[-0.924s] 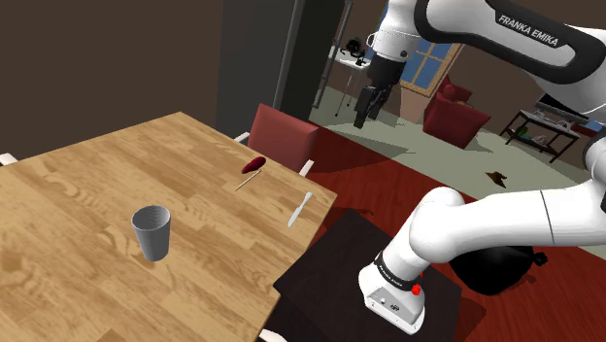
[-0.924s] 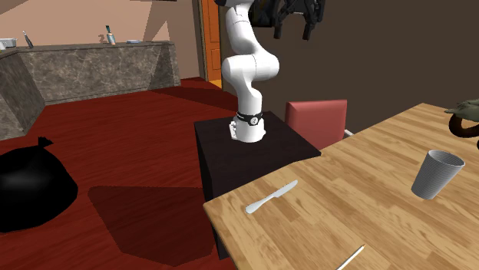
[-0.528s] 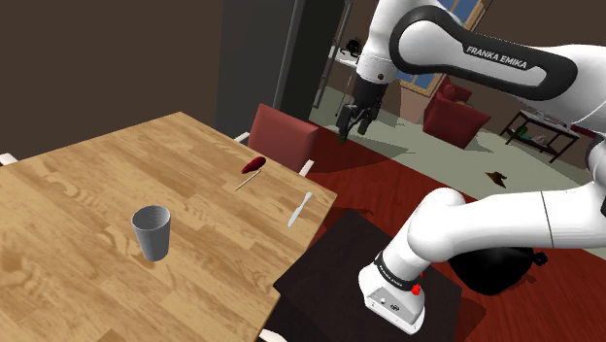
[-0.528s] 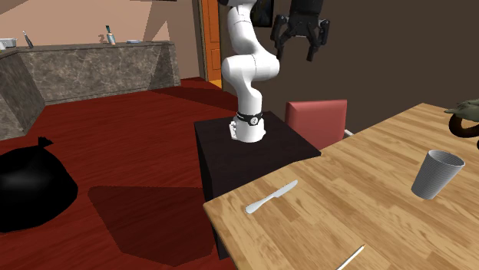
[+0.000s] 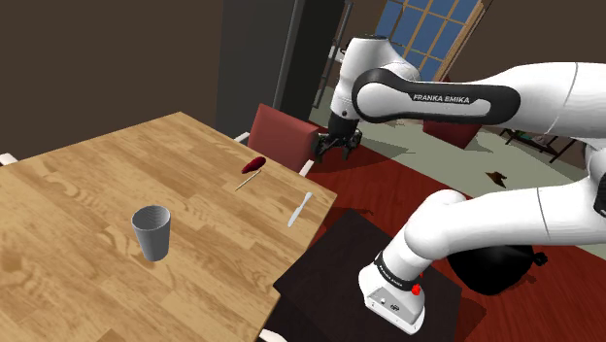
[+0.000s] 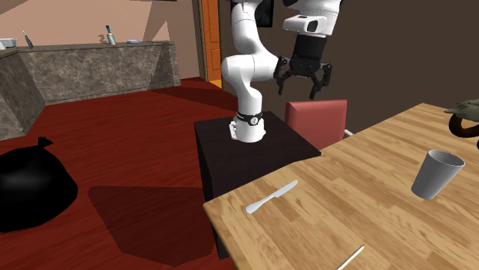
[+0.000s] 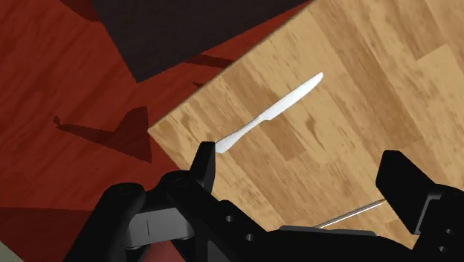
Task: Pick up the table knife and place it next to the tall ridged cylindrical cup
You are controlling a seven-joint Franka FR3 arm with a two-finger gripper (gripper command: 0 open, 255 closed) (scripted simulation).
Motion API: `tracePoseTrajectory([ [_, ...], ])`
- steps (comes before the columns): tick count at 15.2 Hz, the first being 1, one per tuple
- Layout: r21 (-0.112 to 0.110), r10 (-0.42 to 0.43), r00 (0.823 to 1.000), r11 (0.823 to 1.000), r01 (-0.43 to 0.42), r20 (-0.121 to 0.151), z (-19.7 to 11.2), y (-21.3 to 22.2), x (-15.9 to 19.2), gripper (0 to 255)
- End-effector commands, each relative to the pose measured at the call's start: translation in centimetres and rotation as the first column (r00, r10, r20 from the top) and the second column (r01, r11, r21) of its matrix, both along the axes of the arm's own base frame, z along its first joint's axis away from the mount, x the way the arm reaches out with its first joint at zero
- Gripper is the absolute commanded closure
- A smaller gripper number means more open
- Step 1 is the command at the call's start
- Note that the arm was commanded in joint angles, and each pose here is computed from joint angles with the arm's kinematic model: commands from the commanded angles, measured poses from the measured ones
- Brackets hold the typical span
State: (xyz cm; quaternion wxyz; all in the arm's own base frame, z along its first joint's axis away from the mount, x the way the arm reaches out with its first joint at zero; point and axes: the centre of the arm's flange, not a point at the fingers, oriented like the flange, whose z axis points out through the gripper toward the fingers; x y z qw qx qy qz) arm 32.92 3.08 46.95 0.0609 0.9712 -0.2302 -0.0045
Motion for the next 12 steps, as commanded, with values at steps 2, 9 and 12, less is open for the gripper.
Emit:
tracePoseTrajectory([
  [2,-0.020,-0.128,0.992,0.992,0.129,0.019,-3.9,-0.1,1.1,0],
  [9,-0.058,-0.403,0.913,0.912,0.406,0.066,-12.7,-1.1,4.0,0],
  [12,-0.070,-0.510,0.855,0.853,0.517,0.089,-16.4,-1.9,5.2,0],
])
